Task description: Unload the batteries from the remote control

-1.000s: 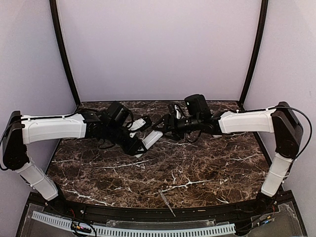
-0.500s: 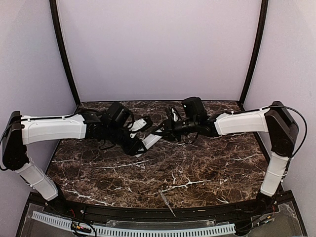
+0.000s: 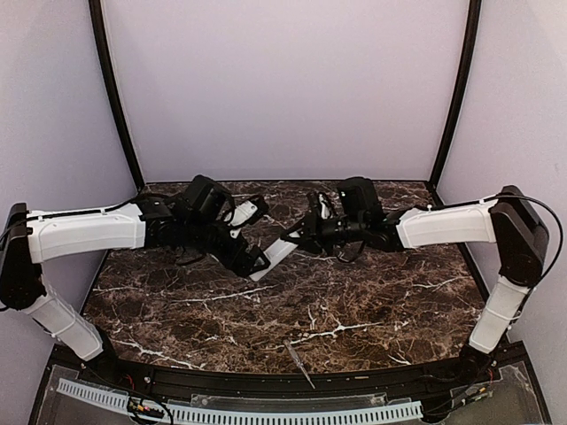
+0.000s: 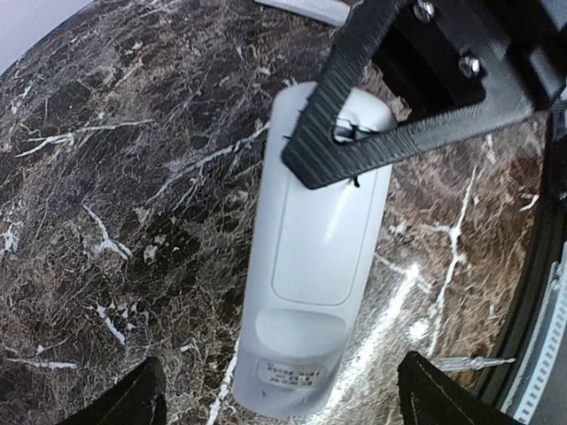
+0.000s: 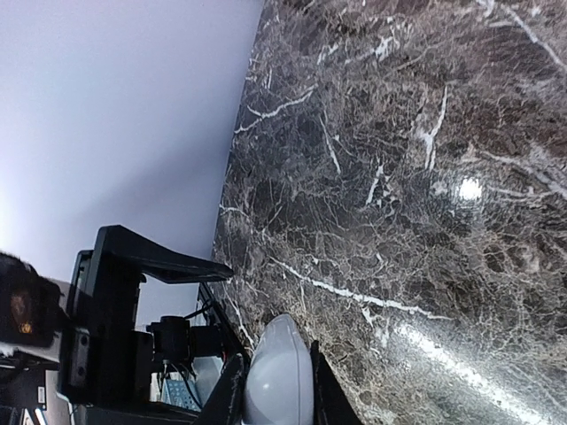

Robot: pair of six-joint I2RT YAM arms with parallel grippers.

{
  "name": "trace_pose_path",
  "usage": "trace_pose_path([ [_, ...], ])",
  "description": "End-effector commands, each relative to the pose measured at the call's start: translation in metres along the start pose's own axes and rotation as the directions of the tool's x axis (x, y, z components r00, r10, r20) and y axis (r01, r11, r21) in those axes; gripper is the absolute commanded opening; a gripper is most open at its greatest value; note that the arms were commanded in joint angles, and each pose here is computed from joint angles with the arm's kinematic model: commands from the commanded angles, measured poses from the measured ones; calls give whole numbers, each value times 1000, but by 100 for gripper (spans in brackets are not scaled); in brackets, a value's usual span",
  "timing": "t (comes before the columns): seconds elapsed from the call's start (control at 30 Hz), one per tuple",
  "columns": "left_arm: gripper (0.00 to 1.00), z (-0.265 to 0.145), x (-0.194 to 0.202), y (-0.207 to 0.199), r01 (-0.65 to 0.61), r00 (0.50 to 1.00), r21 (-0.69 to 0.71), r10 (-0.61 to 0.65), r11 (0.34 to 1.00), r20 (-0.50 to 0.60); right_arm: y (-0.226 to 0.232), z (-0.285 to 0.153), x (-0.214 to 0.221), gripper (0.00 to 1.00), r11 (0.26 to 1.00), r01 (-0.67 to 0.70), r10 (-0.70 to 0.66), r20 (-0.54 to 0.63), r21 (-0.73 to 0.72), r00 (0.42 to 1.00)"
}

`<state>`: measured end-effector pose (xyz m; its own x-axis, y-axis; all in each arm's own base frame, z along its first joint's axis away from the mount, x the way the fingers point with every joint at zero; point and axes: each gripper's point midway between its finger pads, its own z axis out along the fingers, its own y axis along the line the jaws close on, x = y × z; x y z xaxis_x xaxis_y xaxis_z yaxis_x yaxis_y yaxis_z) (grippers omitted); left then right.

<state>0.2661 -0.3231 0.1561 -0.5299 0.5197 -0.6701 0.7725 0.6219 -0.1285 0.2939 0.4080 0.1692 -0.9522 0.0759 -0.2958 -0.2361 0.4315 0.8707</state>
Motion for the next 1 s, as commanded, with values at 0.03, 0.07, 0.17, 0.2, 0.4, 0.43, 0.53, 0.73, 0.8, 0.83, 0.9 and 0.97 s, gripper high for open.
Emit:
trace_pose_path([
  [0.03, 93, -60, -57, 6, 236, 926, 176, -277, 956, 258, 56, -49, -37, 0, 974, 205, -177, 243, -95, 954],
  [0.07, 93, -62, -54, 1, 298, 903, 252, -357, 921, 237, 64, -56, -39, 0, 967, 231, -196, 268, -106, 943],
  [0.17, 93, -82, -71, 2, 333, 844, 371, -449, 867, 294, 91, -79, -41, 0, 933, 323, -256, 342, -157, 904],
  [0.2, 93, -86, -74, -4, 335, 834, 414, -471, 847, 289, 99, -86, -41, 0, 920, 352, -272, 362, -174, 892],
  [0.4, 93, -101, -86, -30, 275, 825, 583, -499, 765, 266, 140, -120, -35, 0, 838, 477, -326, 457, -265, 827],
  [0.43, 93, -102, -85, -37, 265, 832, 620, -500, 738, 240, 144, -123, -34, 0, 830, 487, -330, 463, -272, 823],
  [0.53, 93, -109, -93, -49, 197, 840, 691, -483, 695, 247, 151, -128, -29, 0, 808, 512, -342, 476, -291, 810],
  [0.73, 91, -113, -101, -55, 153, 845, 722, -468, 675, 258, 162, -136, -20, 0, 773, 547, -359, 488, -323, 796],
  [0.8, 85, -111, -104, -56, 143, 846, 732, -466, 667, 259, 166, -137, -18, 0, 761, 555, -364, 487, -337, 794],
  [0.83, 83, -112, -106, -57, 139, 847, 737, -465, 662, 258, 168, -138, -18, 0, 754, 559, -366, 487, -344, 793],
  [0.9, 76, -110, -109, -61, 129, 852, 745, -458, 655, 255, 172, -138, -16, 0, 745, 563, -366, 488, -356, 793],
  [0.97, 64, -107, -112, -65, 122, 857, 750, -450, 650, 251, 174, -140, -15, 0, 738, 569, -366, 493, -364, 790],
])
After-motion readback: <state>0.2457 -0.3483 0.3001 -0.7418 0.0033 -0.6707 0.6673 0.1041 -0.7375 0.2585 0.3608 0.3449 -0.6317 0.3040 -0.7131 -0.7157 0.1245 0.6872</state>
